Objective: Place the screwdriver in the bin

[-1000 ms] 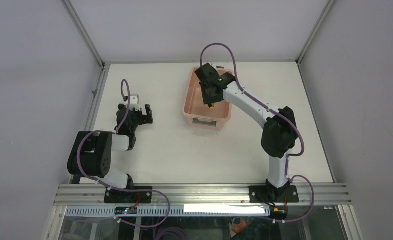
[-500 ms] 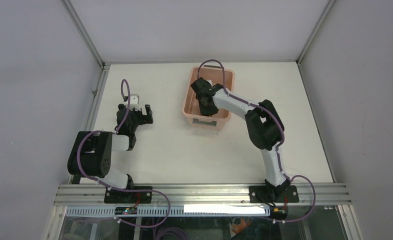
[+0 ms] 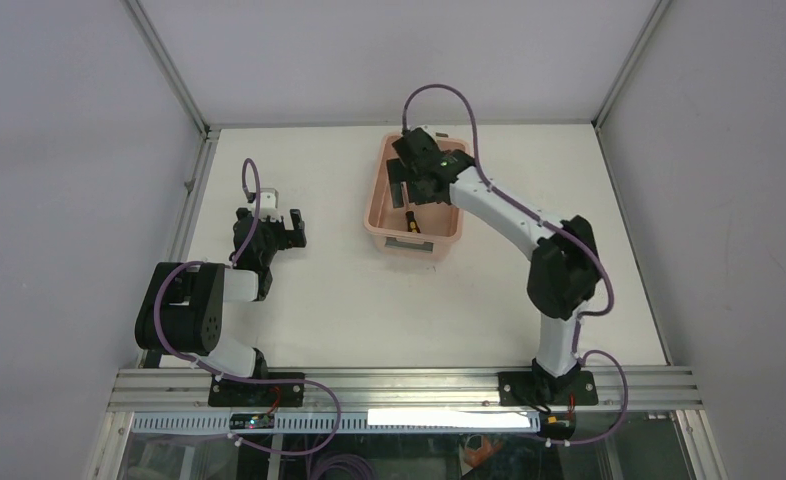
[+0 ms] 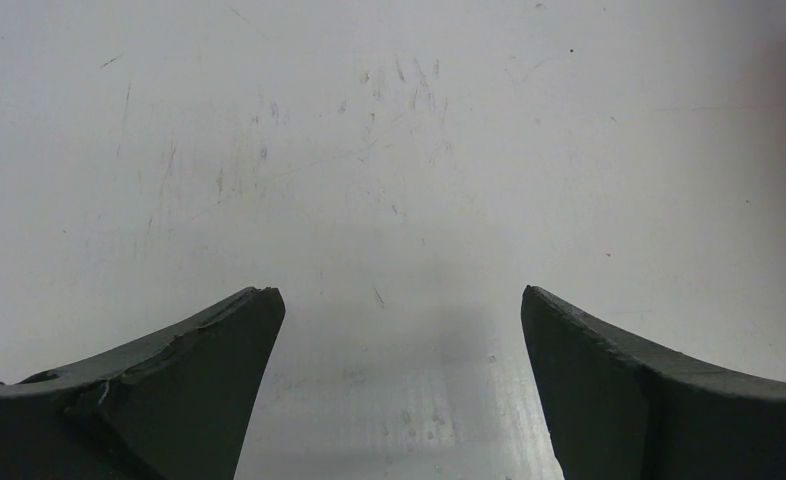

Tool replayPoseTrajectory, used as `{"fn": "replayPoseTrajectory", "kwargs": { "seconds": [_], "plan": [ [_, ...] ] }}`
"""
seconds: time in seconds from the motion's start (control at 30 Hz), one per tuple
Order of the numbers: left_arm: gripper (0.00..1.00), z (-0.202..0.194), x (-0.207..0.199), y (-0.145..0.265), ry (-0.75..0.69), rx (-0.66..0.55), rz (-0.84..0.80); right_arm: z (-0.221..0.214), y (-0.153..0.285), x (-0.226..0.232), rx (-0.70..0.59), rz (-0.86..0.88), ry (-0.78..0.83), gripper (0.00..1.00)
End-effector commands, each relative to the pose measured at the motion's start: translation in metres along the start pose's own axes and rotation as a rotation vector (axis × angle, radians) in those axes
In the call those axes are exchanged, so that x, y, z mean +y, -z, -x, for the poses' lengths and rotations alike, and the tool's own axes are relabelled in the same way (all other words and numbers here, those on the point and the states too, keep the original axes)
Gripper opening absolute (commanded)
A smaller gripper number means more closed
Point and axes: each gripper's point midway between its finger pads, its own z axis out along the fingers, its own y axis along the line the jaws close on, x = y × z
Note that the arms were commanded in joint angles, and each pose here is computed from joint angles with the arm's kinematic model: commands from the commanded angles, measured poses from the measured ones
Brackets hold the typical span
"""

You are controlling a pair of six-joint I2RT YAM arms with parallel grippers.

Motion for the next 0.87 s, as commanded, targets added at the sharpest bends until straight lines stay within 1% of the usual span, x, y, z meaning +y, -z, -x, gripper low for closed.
{"fn": "replayPoseTrajectory", "kwargs": {
  "seconds": [0.0, 0.17, 0.33, 0.4, 0.47, 0.57, 0.63, 0.83],
  "plan": [
    [0.99, 0.016, -0.005, 0.000, 0.016, -0.052, -0.017, 0.070, 0.081, -0.035, -0.253, -0.019, -0.031, 0.99],
    [0.99, 0.017, -0.005, 0.000, 0.016, -0.052, -0.017, 0.066, 0.095, -0.098, -0.238, -0.098, -0.082, 0.99],
    [0.99, 0.017, -0.005, 0.000, 0.016, -0.052, -0.017, 0.055, 0.101, -0.192, -0.209, -0.196, -0.191, 0.99],
    [0.99, 0.017, -0.005, 0.000, 0.016, -0.053, -0.017, 0.055, 0.108, -0.228, -0.250, -0.275, -0.229, 0.99],
    [0.99, 0.017, -0.005, 0.000, 0.016, -0.053, -0.018, 0.047, 0.109, -0.257, -0.256, -0.340, -0.264, 1.00],
    [0.99, 0.016, -0.005, 0.000, 0.017, -0.052, -0.017, 0.037, 0.109, -0.284, -0.248, -0.378, -0.299, 0.99],
    [0.99, 0.016, -0.005, 0.000, 0.016, -0.052, -0.017, 0.033, 0.108, -0.292, -0.238, -0.377, -0.320, 0.99],
    [0.99, 0.017, -0.005, 0.000, 0.016, -0.052, -0.018, 0.037, 0.109, -0.287, -0.278, -0.297, -0.337, 0.99]
  ]
}}
